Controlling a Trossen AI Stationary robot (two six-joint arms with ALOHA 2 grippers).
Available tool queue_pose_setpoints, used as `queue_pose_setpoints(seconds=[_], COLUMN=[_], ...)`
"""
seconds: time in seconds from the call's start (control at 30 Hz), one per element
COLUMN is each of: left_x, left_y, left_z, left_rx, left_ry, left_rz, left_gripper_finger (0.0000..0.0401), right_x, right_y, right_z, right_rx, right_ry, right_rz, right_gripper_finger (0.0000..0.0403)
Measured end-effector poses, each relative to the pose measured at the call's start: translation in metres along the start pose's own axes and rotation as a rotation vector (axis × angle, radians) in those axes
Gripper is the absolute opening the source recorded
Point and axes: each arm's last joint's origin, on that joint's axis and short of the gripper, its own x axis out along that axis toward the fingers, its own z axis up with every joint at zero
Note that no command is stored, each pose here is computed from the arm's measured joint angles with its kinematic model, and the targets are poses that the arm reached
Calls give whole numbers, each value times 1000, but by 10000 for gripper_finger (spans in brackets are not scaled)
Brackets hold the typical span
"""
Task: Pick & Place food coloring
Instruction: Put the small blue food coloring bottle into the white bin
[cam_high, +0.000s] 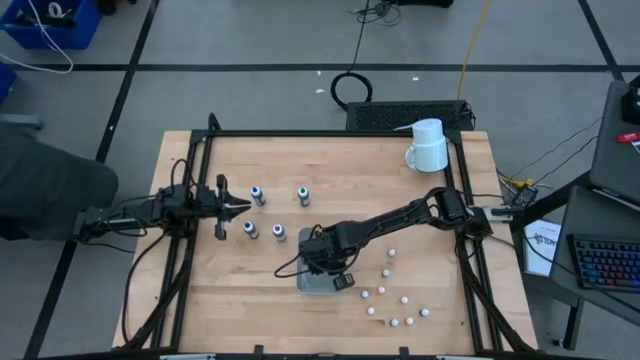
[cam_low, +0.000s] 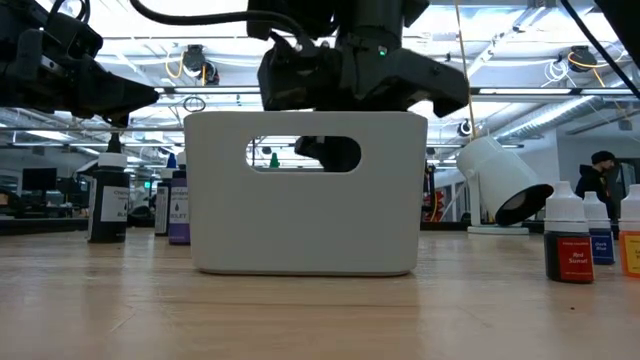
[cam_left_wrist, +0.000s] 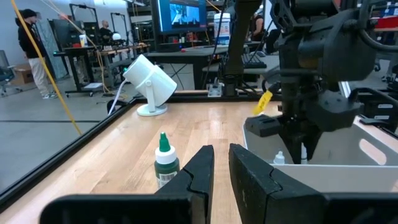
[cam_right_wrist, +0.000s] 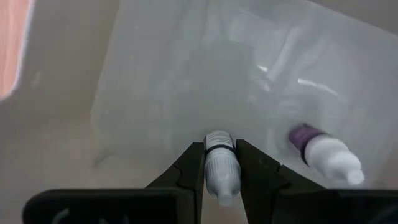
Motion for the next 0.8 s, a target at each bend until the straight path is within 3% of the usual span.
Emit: queue_pose_setpoints(seconds=[0.8], left_x=[0], left_y=[0], left_z=[0], left_rx=[0], left_ry=[0], left_rz=[0], left_gripper_finger=[58], right_x=[1], right_y=[3], right_z=[1], right_rx=[-9], right_ry=[-6], right_rz=[-2], right_gripper_finger=[105])
